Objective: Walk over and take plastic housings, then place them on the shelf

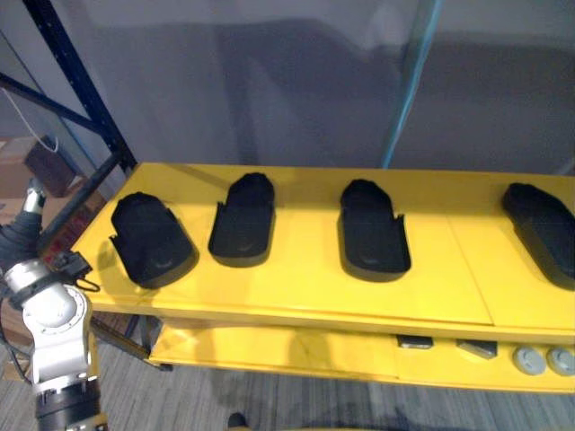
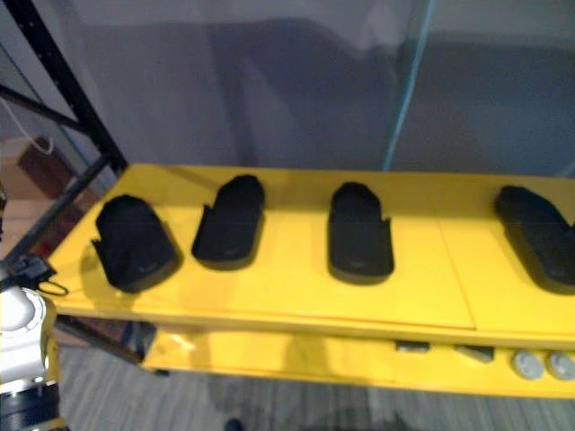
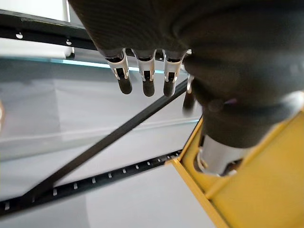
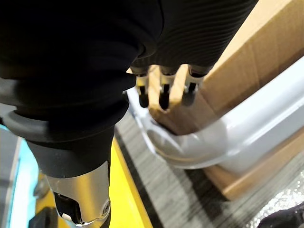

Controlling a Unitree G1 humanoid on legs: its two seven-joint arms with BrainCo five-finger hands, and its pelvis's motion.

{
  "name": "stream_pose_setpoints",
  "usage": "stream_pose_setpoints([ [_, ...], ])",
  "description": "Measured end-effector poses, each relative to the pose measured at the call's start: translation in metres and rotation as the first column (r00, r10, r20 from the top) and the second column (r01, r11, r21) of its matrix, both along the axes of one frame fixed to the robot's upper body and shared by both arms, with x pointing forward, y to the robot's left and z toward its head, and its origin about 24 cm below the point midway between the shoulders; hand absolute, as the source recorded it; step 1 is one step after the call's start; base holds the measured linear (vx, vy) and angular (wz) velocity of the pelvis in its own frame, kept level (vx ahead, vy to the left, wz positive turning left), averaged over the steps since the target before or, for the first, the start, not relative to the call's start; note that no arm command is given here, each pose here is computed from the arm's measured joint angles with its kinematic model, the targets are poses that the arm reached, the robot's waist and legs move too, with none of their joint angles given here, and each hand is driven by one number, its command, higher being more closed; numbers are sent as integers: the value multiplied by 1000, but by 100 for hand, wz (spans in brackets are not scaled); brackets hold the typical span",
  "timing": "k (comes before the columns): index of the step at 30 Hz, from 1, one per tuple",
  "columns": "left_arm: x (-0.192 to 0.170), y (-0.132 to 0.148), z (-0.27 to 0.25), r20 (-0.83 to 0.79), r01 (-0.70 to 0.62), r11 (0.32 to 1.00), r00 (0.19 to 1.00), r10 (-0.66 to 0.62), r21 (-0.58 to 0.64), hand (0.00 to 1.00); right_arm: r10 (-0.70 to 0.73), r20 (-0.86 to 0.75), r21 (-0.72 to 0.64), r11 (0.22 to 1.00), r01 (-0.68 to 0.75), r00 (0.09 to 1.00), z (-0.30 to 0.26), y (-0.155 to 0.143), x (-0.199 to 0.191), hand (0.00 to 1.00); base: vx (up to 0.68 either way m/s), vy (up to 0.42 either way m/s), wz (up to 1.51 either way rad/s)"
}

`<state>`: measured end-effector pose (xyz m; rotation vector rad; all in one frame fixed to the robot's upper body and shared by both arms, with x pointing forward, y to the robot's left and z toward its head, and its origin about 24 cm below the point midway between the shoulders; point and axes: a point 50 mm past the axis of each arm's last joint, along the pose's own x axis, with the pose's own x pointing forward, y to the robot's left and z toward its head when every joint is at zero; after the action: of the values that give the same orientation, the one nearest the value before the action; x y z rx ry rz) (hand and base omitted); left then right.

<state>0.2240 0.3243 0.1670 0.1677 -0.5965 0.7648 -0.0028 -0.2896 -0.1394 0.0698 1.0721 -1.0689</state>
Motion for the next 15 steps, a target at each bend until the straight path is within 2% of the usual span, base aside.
stream_pose_setpoints([
  [6, 6, 0, -13, -38, 137, 983, 989, -142, -119, 0, 4, 13, 6, 1000, -4, 1000, -1, 1, 7, 0, -88, 18, 7],
  [15, 21, 1, -73, -251, 129, 931, 942, -223, -342, 0, -3, 7, 28, 1000, 3, 1000, -4, 5, 9, 0, -12, 6, 0],
])
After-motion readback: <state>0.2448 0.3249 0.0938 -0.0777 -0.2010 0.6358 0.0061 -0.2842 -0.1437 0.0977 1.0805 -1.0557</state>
